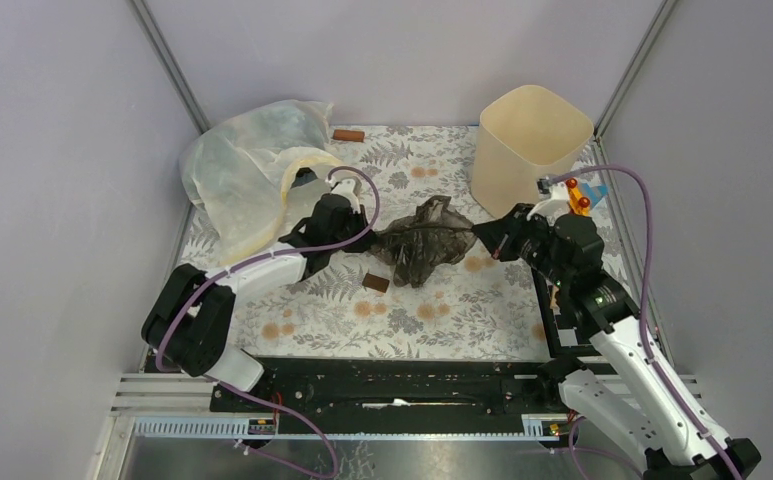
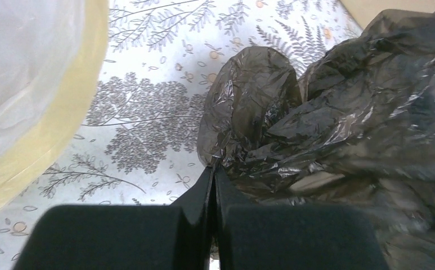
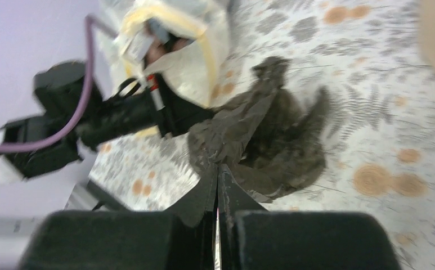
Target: Put the trash bags into the trash bin
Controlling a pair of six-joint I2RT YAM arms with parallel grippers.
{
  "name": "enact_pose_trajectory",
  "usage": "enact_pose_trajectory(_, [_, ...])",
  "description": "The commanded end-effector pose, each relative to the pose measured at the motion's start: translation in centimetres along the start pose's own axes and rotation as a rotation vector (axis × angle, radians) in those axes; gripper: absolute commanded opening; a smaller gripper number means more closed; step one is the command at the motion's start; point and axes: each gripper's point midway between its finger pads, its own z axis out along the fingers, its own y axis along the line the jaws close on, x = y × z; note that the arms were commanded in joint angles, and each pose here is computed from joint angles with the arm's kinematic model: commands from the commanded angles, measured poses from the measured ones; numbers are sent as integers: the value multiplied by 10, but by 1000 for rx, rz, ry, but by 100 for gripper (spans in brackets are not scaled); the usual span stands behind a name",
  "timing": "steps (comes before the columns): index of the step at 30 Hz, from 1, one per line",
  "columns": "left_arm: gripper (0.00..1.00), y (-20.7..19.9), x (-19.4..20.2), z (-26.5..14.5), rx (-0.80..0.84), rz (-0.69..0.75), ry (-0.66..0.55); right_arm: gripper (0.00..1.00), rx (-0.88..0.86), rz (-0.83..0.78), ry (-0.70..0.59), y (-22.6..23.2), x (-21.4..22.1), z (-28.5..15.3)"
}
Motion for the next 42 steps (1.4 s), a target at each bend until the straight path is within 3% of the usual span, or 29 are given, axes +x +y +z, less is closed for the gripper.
enact_pose_trajectory(1, [0, -44, -38, -3, 181, 52, -64, 0, -418, -102, 181, 71, 19, -11])
enact_pose_trajectory(5, [0, -59, -66, -8, 200, 69, -107, 0, -551, -108, 298, 86, 40, -18])
enact_pose_trajectory(12, [0, -75, -128, -23, 233, 62, -208, 1, -643, -182, 209, 99, 33, -43])
enact_pose_trajectory(17, [0, -107, -148, -41, 399, 123, -246, 13, -729, -201, 220, 101, 47, -55])
enact_pose_trajectory(18, [0, -110, -147, -42, 413, 124, -239, 22, -720, -192, 223, 98, 50, -53])
enact_pose_trajectory(19, [0, -110, -144, -41, 418, 119, -227, 36, -704, -183, 222, 94, 54, -50])
enact_pose_trajectory(20, [0, -110, -140, -39, 424, 114, -217, 53, -678, -173, 219, 89, 56, -45])
enact_pose_trajectory(22, [0, -106, -127, -33, 436, 110, -188, 62, -570, -146, 200, 72, 56, -29])
enact_pose_trajectory(25, [0, -99, -106, -24, 455, 125, -158, 67, -322, -89, 169, 34, 54, -5])
enact_pose_trajectory(29, [0, -95, -90, -29, 497, 166, -206, 70, -34, -22, 97, -18, 51, 14])
enact_pose_trajectory(33, [0, -95, -76, -32, 508, 237, -201, 83, 112, 20, 38, -50, 54, 16])
enact_pose_trajectory(36, [0, -100, -65, -34, 502, 304, -181, 99, 215, 64, -35, -72, 50, 14])
enact_pose_trajectory(42, [0, -104, -45, -47, 513, 385, -186, 98, 368, 111, -84, -104, 55, 15])
